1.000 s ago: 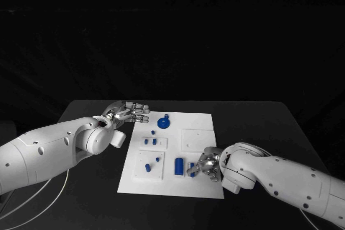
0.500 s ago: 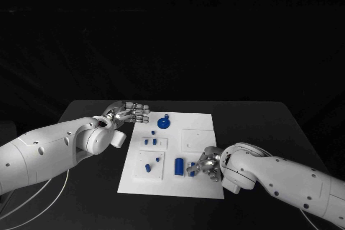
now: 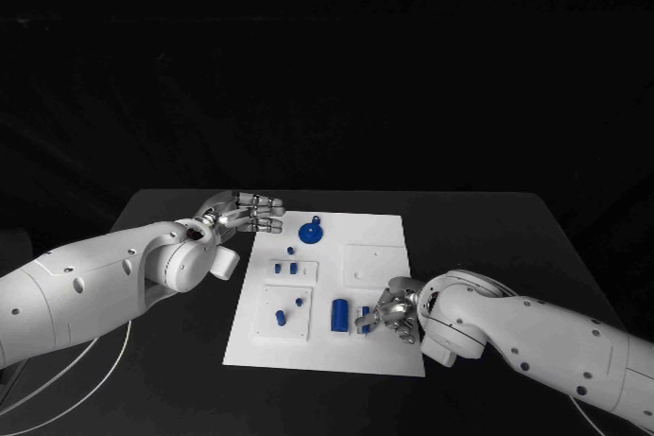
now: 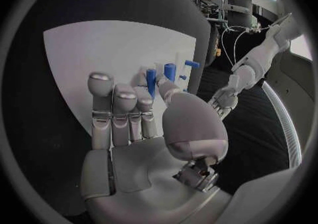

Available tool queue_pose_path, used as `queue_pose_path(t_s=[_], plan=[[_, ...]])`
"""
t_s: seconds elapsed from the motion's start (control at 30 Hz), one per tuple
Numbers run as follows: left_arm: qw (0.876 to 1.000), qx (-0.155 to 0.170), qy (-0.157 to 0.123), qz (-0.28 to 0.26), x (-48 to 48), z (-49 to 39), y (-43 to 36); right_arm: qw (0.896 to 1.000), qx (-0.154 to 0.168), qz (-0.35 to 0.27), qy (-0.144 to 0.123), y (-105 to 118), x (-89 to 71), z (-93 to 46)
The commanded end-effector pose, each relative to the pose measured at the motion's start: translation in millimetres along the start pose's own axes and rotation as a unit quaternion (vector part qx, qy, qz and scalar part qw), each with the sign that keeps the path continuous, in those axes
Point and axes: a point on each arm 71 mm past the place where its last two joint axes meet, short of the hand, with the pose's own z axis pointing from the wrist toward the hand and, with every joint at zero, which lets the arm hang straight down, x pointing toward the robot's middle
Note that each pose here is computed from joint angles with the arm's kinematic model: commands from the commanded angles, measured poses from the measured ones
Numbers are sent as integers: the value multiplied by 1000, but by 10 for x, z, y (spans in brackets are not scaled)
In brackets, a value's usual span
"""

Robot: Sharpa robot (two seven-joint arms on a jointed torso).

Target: Assemble the parts on the task board

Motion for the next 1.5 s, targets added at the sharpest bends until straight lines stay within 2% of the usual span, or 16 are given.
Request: queue_pose_path(t_s=[0.03,1.5], plan=[[1000,2,9,-3,25,4,-5,1000,-3,-7,-1,0,8,1],[1000,-2,11,-3,29,3,0,1000,-13,-25,1,34,25,-11]])
